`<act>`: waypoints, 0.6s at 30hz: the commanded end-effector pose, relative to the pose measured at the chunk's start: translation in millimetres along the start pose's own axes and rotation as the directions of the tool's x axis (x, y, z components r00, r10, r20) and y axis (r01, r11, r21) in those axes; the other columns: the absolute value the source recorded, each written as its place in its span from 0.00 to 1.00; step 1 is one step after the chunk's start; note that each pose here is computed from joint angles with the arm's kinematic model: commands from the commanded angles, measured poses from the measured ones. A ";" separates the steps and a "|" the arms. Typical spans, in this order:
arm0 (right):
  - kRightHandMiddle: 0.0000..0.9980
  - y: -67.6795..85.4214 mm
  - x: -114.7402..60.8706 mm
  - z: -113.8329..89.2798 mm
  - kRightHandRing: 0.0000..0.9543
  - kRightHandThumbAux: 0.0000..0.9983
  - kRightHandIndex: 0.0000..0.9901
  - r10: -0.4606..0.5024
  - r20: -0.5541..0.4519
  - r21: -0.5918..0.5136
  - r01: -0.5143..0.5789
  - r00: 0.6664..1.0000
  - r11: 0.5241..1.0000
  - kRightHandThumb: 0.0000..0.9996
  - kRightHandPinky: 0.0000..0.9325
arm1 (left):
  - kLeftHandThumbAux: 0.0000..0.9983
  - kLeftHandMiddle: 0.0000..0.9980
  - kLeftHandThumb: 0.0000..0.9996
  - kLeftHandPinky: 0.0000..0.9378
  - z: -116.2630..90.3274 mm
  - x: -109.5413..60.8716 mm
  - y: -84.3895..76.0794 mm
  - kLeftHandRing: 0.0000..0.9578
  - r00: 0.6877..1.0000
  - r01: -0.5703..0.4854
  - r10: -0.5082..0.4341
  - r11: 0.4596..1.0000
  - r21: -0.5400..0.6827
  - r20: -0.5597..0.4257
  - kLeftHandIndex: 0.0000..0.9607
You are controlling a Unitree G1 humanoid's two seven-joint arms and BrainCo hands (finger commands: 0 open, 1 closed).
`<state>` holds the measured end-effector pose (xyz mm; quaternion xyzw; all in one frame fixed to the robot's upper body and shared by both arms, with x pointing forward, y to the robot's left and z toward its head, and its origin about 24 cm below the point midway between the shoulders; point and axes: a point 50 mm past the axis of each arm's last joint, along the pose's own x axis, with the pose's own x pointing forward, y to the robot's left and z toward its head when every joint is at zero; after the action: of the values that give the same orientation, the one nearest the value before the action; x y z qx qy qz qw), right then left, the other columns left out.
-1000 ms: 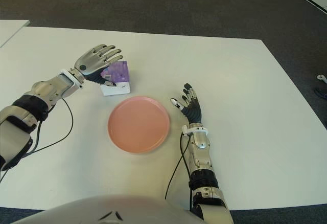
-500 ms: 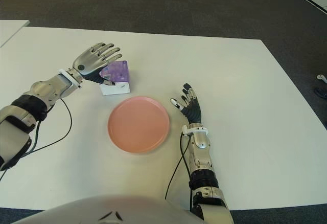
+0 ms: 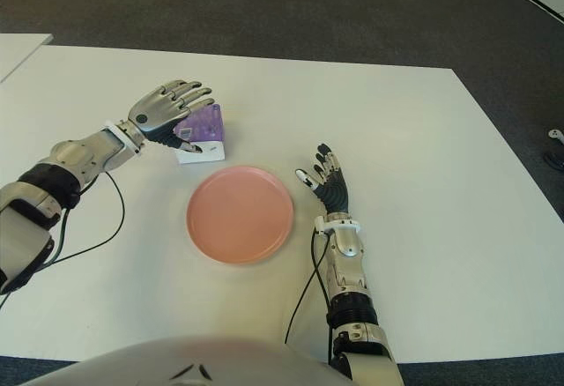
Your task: Put the tissue paper into the plate.
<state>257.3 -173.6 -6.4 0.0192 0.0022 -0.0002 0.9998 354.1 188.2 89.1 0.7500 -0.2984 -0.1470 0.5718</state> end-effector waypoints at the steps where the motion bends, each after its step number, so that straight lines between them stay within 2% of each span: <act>1: 0.00 -4.6 -23.5 -34.6 0.00 0.72 0.00 -0.030 -0.189 0.019 0.035 0.982 0.999 0.00 0.00 | 0.32 0.00 0.04 0.00 3.8 -7.1 -11.0 0.00 0.997 0.074 -0.074 0.996 -0.040 0.005 0.00; 18: 0.00 -5.3 -24.0 -34.2 0.00 0.69 0.00 -0.029 -0.194 0.022 0.034 0.981 0.999 0.00 0.00 | 0.33 0.00 0.05 0.00 11.0 -10.6 -25.3 0.00 0.979 0.204 -0.203 0.973 -0.106 0.021 0.00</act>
<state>256.0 -174.7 -6.4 0.0203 0.0038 -0.0017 0.9998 352.1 191.3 76.8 0.7468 -0.2427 -0.1994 0.5863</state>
